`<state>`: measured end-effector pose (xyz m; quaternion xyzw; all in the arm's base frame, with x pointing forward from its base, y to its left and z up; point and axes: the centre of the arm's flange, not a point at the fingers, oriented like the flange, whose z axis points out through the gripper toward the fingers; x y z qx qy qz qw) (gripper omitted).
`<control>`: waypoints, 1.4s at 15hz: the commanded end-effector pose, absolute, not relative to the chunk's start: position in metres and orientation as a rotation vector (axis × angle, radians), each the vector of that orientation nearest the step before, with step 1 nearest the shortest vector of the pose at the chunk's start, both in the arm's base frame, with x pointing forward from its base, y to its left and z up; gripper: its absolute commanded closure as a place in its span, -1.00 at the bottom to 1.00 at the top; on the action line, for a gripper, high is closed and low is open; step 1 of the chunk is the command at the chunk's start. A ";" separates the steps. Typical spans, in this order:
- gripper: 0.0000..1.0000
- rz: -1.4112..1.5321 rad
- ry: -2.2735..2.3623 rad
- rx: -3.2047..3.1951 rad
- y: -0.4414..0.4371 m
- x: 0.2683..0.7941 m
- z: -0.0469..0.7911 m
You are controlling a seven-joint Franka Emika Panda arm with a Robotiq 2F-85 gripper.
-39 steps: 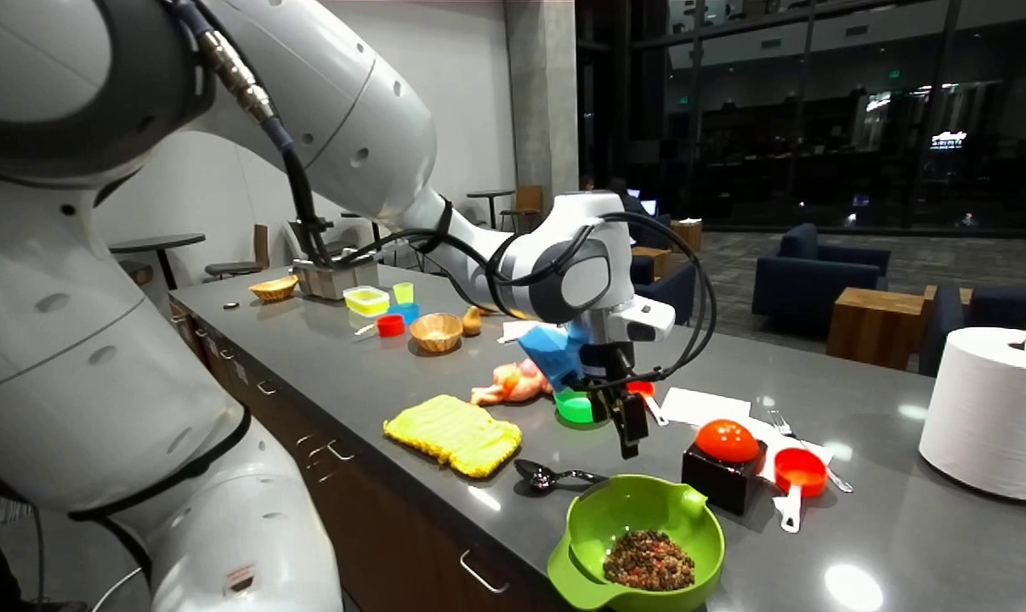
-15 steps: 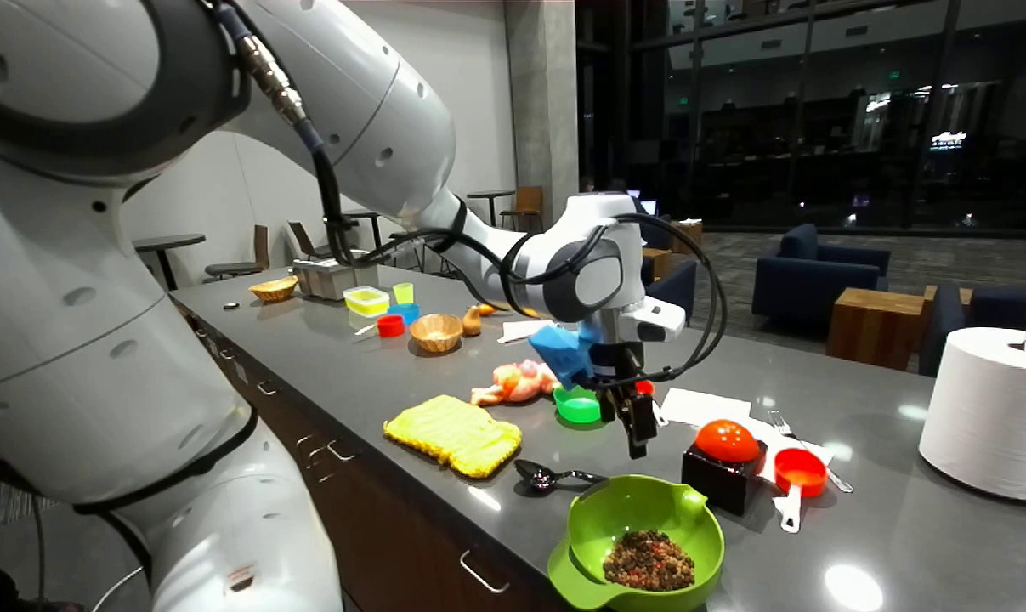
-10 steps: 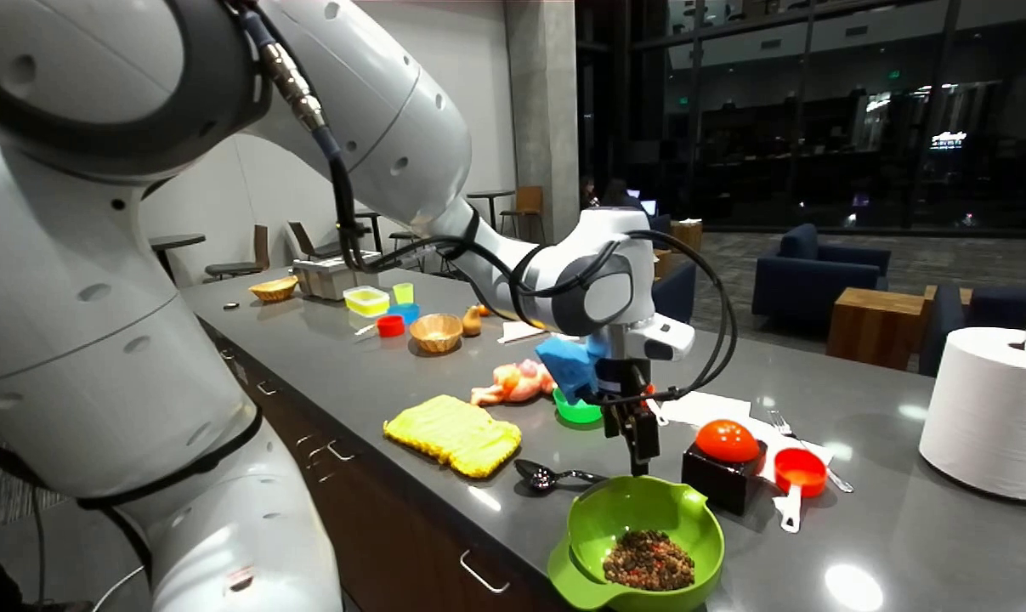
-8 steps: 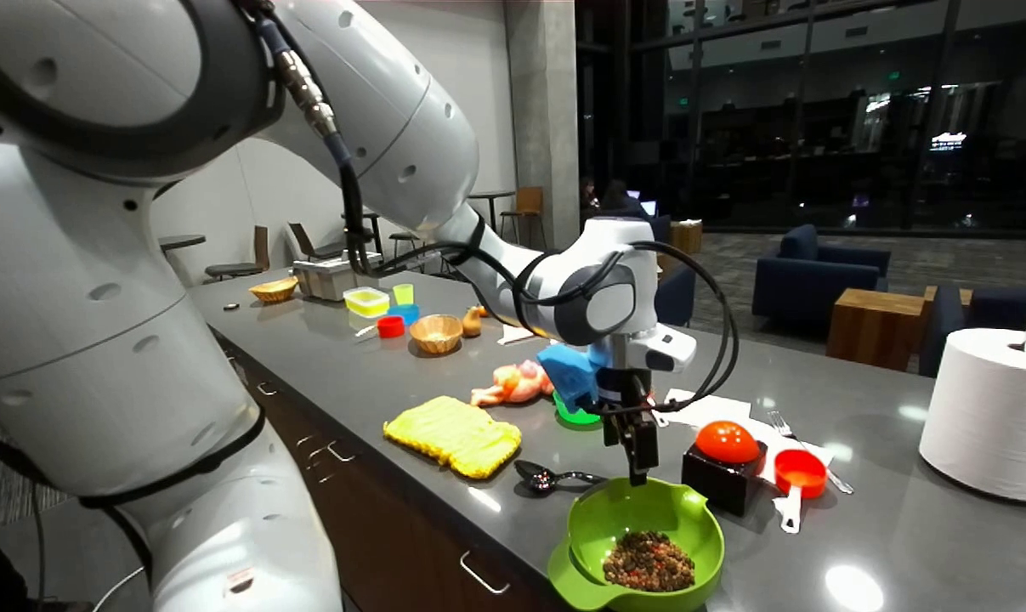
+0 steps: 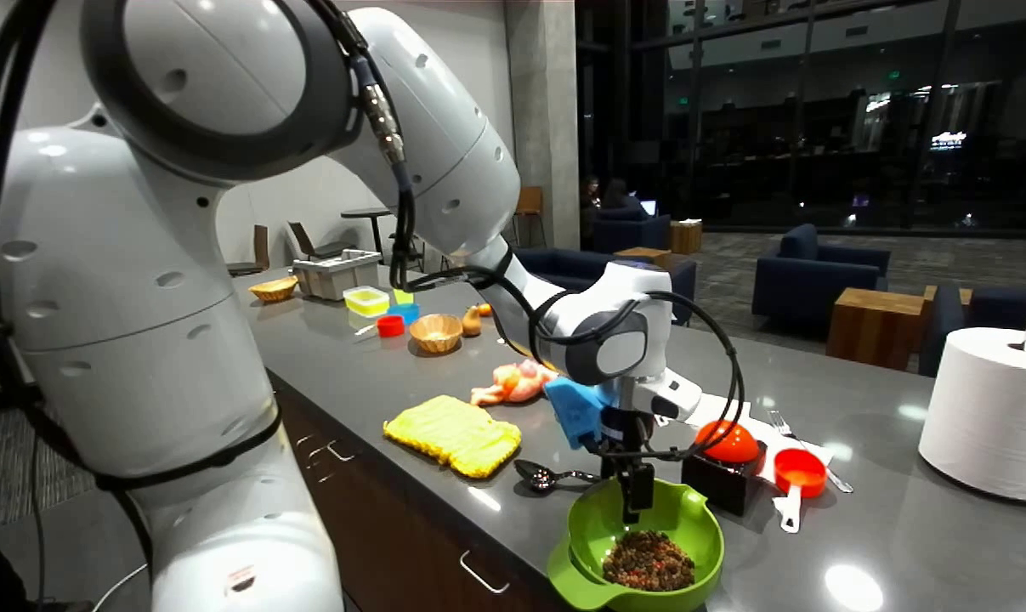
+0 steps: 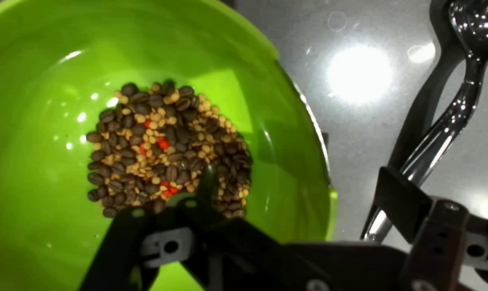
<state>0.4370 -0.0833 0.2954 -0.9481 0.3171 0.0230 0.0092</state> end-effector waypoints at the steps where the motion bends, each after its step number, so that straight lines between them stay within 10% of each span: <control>1: -0.50 0.102 0.987 -2.933 -0.090 0.442 0.279; 11: 0.88 0.138 0.982 -2.944 -0.089 0.442 0.276; 21: 0.91 0.199 0.980 -2.977 -0.085 0.443 0.292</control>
